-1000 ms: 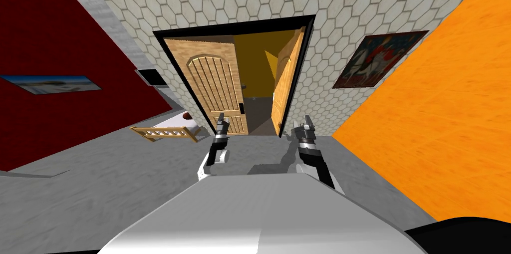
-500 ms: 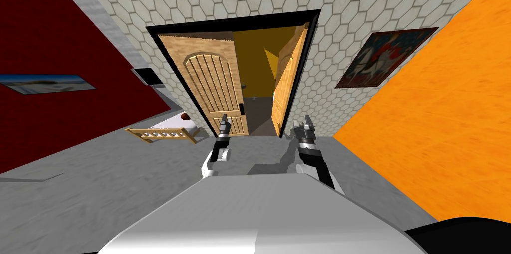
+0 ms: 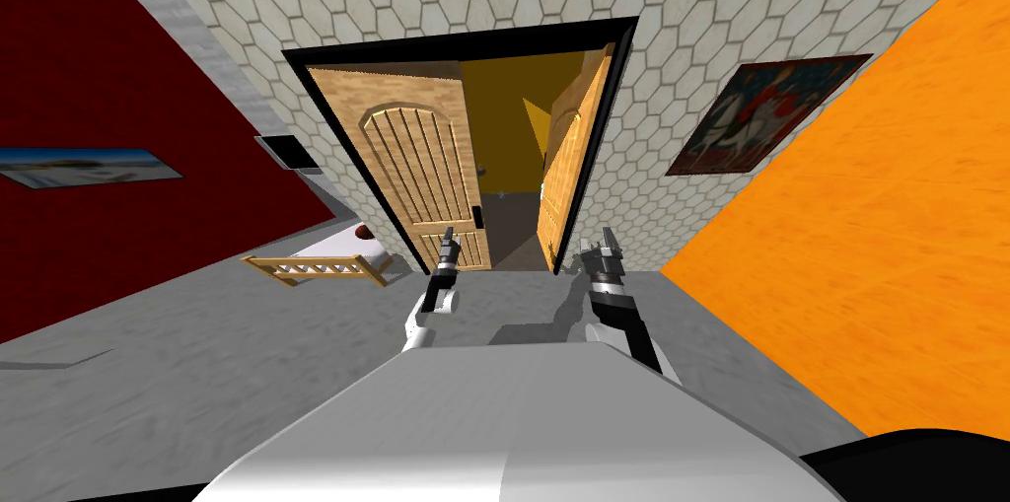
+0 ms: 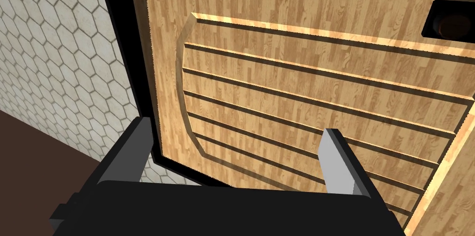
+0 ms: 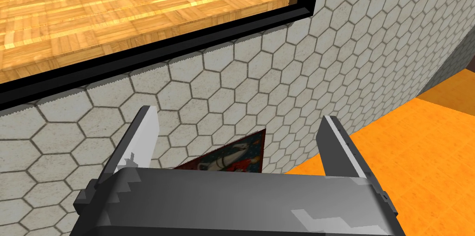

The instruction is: Push the door open

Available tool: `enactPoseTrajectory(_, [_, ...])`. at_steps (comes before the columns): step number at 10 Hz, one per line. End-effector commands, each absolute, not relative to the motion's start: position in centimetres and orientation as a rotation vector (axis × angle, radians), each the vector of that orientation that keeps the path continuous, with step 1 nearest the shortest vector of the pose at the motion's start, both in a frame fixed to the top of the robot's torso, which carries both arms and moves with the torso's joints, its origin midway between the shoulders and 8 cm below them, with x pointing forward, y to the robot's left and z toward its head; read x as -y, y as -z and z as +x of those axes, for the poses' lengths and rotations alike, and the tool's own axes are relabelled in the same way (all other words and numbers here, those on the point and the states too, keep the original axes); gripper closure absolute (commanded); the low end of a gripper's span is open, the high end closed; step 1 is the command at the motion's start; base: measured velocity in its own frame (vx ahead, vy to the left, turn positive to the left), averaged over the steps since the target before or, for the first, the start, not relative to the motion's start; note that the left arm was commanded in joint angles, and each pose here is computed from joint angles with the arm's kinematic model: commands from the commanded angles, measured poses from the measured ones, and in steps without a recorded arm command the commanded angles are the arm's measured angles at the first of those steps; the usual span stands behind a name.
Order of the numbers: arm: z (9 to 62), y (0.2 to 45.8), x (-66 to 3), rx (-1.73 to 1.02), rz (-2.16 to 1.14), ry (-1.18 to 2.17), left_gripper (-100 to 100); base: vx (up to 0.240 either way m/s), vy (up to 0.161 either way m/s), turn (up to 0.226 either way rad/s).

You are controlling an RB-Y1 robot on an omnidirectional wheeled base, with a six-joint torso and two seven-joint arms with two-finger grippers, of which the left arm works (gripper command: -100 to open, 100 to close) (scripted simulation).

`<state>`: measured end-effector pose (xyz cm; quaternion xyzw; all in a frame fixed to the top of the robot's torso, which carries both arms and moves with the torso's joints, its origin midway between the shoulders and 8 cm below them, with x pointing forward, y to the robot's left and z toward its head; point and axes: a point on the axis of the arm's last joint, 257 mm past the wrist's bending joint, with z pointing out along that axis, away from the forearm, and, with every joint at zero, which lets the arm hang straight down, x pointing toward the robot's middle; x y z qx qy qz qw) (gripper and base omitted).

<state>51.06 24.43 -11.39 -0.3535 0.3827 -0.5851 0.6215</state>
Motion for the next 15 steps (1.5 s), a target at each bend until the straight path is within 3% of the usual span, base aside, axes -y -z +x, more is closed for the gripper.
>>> enactPoseTrajectory(1, [52.0,12.4,-24.3,-0.898,-0.832,1.346,-100,0.086,0.036,-0.016])
enactPoseTrajectory(15, [57.1,20.3,-24.4,-1.040,-0.984,1.310,-100,0.061,0.025,-0.011])
